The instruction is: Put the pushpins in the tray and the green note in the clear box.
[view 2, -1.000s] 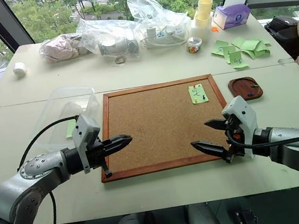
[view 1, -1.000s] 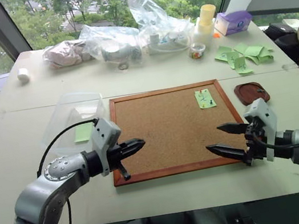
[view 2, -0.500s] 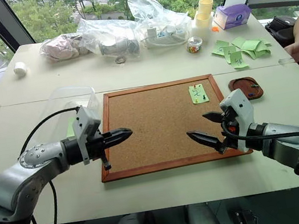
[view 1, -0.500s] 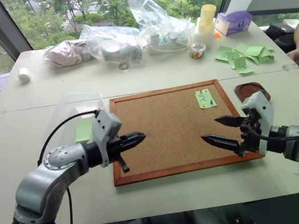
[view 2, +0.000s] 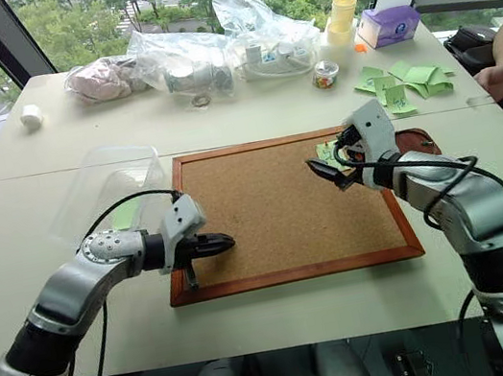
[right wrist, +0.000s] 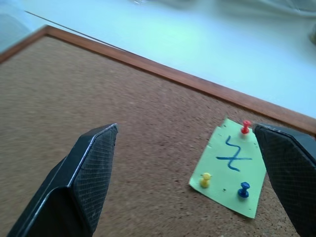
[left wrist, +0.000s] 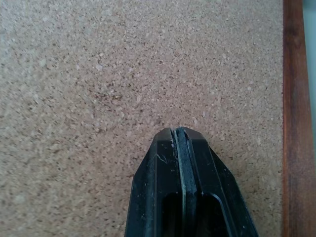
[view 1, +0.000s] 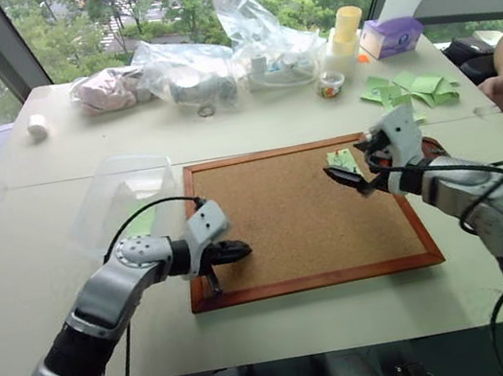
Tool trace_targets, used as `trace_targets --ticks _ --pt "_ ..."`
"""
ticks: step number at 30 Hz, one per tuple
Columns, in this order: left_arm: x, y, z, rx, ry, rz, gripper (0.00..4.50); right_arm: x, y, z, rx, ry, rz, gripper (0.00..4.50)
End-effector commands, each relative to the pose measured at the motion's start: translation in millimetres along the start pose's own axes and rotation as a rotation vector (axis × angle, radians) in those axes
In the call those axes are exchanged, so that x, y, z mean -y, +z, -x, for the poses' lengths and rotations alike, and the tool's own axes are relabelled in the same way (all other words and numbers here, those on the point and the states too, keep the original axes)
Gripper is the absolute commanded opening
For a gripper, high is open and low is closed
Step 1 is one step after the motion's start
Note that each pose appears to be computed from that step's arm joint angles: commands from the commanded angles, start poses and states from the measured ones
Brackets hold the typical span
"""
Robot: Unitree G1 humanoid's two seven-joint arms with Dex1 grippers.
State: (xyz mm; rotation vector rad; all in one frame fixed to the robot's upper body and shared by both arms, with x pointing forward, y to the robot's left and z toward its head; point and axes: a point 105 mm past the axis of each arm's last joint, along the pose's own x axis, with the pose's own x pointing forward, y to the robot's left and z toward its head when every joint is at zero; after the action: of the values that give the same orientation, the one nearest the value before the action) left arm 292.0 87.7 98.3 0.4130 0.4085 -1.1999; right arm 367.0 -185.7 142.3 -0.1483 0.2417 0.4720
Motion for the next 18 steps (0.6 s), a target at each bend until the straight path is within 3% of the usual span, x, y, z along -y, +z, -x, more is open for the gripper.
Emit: trace_targets --ticks 1,8,18 --pt "3 -10 -4 -0.042 -0.017 -0.007 0.05 21 1 -11 0.022 -0.059 0.033 4.5" --pt "6 -12 -5 -0.039 0.001 0.01 0.05 46 -8 -31 0.014 -0.104 0.013 4.5" --pt "13 -15 -4 -0.049 0.005 0.028 0.05 49 2 -43 0.047 -0.091 0.0 4.5"
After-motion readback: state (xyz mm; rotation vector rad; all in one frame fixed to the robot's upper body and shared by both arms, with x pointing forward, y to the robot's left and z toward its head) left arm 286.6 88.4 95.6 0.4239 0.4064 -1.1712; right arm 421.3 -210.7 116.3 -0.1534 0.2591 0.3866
